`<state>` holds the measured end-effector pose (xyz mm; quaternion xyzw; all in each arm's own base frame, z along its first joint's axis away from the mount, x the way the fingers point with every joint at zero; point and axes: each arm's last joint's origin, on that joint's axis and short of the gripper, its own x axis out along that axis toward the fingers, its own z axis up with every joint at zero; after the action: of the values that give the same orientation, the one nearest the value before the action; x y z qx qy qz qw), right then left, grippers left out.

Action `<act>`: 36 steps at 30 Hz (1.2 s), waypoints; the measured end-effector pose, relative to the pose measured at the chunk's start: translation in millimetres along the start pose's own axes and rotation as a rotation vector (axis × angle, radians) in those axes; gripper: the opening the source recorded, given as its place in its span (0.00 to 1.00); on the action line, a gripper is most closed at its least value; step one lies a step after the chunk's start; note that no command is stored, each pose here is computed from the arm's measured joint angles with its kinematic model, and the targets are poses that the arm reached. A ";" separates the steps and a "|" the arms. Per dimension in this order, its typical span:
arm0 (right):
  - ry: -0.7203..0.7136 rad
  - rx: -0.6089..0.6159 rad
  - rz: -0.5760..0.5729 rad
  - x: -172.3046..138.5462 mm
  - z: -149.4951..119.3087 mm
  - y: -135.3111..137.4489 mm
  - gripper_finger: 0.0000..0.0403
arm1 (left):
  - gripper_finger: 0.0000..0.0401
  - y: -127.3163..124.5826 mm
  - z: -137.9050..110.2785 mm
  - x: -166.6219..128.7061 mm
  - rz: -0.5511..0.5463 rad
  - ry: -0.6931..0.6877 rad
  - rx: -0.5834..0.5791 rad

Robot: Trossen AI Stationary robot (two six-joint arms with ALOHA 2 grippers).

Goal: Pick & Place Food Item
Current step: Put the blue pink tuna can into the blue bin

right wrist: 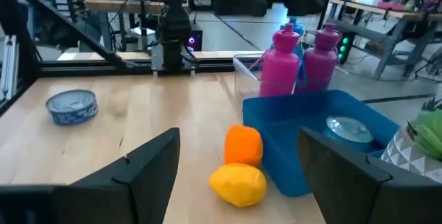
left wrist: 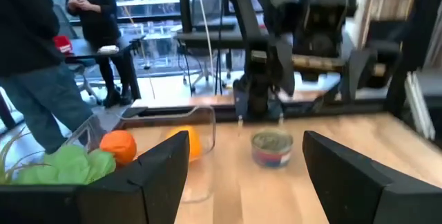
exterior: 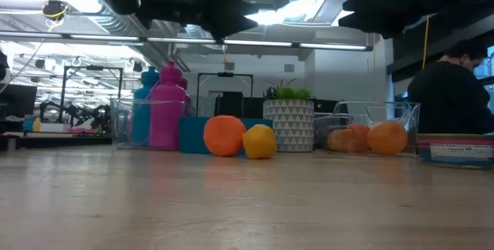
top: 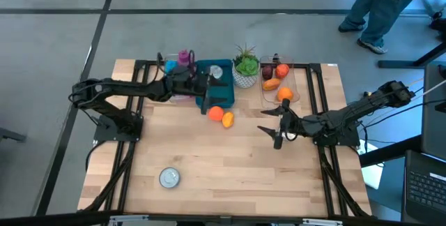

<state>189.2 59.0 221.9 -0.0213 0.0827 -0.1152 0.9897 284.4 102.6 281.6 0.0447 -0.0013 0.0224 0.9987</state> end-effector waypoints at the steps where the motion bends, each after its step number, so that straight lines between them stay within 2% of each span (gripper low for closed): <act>1: 0.000 -0.008 0.000 0.1 0.0 -0.2 0.71 | 0.67 -1.1 -2.2 1.2 -0.004 0.012 0.018; 5: -0.009 0.068 -0.007 1.0 1.0 -1.4 0.71 | 0.67 -7.2 -9.0 7.7 -0.018 0.032 -0.044; 8: -0.046 0.103 -0.012 3.4 5.5 -5.2 0.71 | 0.67 -13.0 -8.0 13.2 -0.036 -0.019 -0.102; 11: -0.042 0.107 0.020 6.3 8.4 -8.0 0.71 | 0.67 -19.3 -8.9 16.8 -0.057 -0.029 -0.101; 15: 0.159 0.021 0.015 5.7 15.1 -5.3 0.71 | 0.67 -27.1 -12.7 18.6 -0.083 0.010 -0.054; 18: 0.328 -0.002 0.012 -0.8 28.6 -1.3 0.71 | 0.67 -30.5 -15.7 19.2 -0.095 0.042 -0.058; 21: 0.479 -0.019 -0.022 -6.5 27.7 3.4 0.71 | 0.66 -32.5 -18.5 19.4 -0.102 0.073 -0.071; 27: 0.692 -0.026 -0.077 -15.8 2.4 17.2 0.71 | 0.66 -34.8 -20.2 19.6 -0.108 0.094 -0.125; 36: 0.902 -0.082 -0.185 -29.9 -30.4 36.2 0.71 | 0.66 -44.3 -19.2 21.3 -0.129 0.094 -0.140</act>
<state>163.4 100.5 194.5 -0.0155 0.5074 -0.1975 0.8386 307.7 61.2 258.5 -0.0263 0.0466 -0.0402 0.9978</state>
